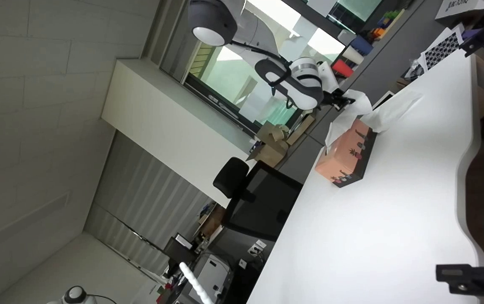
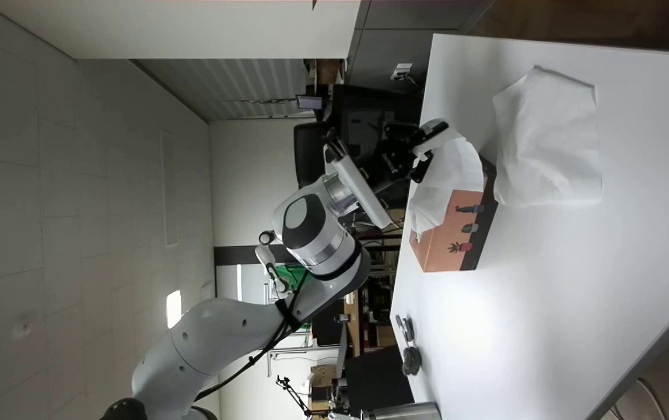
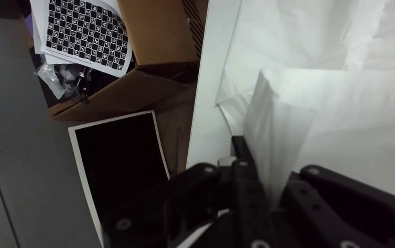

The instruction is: Take a piece of tissue from the tissue box and put it on the table

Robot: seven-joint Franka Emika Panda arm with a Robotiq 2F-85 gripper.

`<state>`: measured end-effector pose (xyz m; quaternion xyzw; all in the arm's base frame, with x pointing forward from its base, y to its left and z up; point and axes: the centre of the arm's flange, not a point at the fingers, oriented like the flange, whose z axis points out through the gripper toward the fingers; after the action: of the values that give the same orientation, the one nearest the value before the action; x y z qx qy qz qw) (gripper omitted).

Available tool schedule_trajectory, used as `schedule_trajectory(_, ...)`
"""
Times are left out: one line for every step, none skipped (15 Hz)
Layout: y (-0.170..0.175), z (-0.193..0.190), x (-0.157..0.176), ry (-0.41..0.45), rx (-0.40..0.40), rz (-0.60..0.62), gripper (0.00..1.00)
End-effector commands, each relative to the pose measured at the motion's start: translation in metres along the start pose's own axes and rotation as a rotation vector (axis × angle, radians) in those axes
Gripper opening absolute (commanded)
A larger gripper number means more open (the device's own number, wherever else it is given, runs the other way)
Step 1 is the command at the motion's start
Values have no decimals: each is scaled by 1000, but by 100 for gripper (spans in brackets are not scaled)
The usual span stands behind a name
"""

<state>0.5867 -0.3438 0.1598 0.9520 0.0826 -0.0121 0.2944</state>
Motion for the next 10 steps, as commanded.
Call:
schedule_trajectory(-1, -37, 7, -12, 7, 26, 0)
schedule_trajectory(0, -52, 9, -3, 9, 24, 0)
schedule_trajectory(3, -71, 12, 6, 6, 20, 0)
schedule_trajectory(8, -89, 15, 17, 5, 20, 0)
schedule_trajectory(14, -106, 18, 26, 2, 24, 0)
schedule_trajectory(22, -126, 21, 40, -7, 30, 0)
schedule_trajectory(29, -143, 23, 50, -9, 33, 0)
schedule_trajectory(39, -162, 25, 61, -5, 42, 0)
schedule_trajectory(45, -177, 27, 71, -2, 46, 0)
schedule_trajectory(50, -194, 28, 84, 3, 56, 0)
